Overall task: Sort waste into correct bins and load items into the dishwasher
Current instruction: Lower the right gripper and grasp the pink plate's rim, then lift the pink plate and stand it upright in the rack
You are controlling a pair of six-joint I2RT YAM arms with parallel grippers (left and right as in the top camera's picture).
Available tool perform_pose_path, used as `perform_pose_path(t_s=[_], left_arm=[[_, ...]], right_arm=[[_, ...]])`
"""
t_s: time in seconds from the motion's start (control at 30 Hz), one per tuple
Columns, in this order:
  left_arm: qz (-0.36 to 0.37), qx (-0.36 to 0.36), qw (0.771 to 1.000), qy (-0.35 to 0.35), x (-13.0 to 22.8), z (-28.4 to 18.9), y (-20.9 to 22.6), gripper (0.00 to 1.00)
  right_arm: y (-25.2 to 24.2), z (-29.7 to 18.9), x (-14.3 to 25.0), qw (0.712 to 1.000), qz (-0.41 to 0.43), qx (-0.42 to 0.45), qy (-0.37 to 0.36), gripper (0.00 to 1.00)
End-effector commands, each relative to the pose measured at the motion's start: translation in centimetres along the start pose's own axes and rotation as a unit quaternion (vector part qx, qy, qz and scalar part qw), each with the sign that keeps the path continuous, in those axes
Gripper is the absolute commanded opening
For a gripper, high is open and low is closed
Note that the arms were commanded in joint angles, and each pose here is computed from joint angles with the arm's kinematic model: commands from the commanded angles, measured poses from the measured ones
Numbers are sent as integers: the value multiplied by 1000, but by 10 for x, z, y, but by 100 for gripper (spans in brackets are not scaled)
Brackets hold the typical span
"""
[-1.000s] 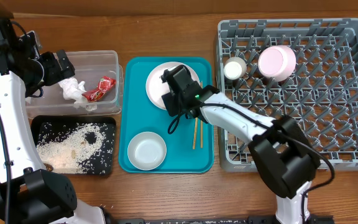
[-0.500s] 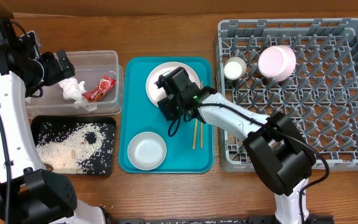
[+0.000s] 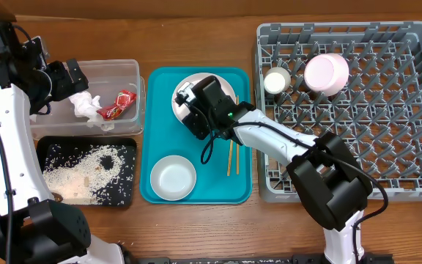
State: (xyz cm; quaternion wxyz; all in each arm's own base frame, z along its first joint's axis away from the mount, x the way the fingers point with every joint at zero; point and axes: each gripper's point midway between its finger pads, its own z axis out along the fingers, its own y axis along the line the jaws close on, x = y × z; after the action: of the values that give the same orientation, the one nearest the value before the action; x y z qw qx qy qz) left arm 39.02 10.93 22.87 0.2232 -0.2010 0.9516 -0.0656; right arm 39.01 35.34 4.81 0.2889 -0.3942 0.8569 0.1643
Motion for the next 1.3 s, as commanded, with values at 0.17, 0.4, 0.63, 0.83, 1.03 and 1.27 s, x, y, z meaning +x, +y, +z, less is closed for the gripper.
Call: perform_pose_path(t_s=[0.17, 0.4, 0.63, 0.83, 1.03, 1.27], left_arm=[[0, 7, 1000, -20, -7, -13, -5, 100], [1, 7, 1000, -20, -7, -13, -5, 100], [1, 7, 1000, -20, -7, -13, -5, 100], [1, 7, 1000, -20, -7, -13, -5, 100], [0, 7, 1000, -20, -7, -13, -5, 100], [0, 7, 1000, -20, -7, -13, -5, 100]], right_arm=[[6, 25, 16, 1000, -10, -19, 14, 47], [7, 30, 23, 999, -7, -22, 24, 38], [8, 29, 30, 999, -3, -24, 38, 23], [8, 29, 33, 999, -2, -25, 45, 10], [19, 16, -2, 998, -11, -55, -15, 4], [34, -47, -75, 989, 23, -95, -107, 4]])
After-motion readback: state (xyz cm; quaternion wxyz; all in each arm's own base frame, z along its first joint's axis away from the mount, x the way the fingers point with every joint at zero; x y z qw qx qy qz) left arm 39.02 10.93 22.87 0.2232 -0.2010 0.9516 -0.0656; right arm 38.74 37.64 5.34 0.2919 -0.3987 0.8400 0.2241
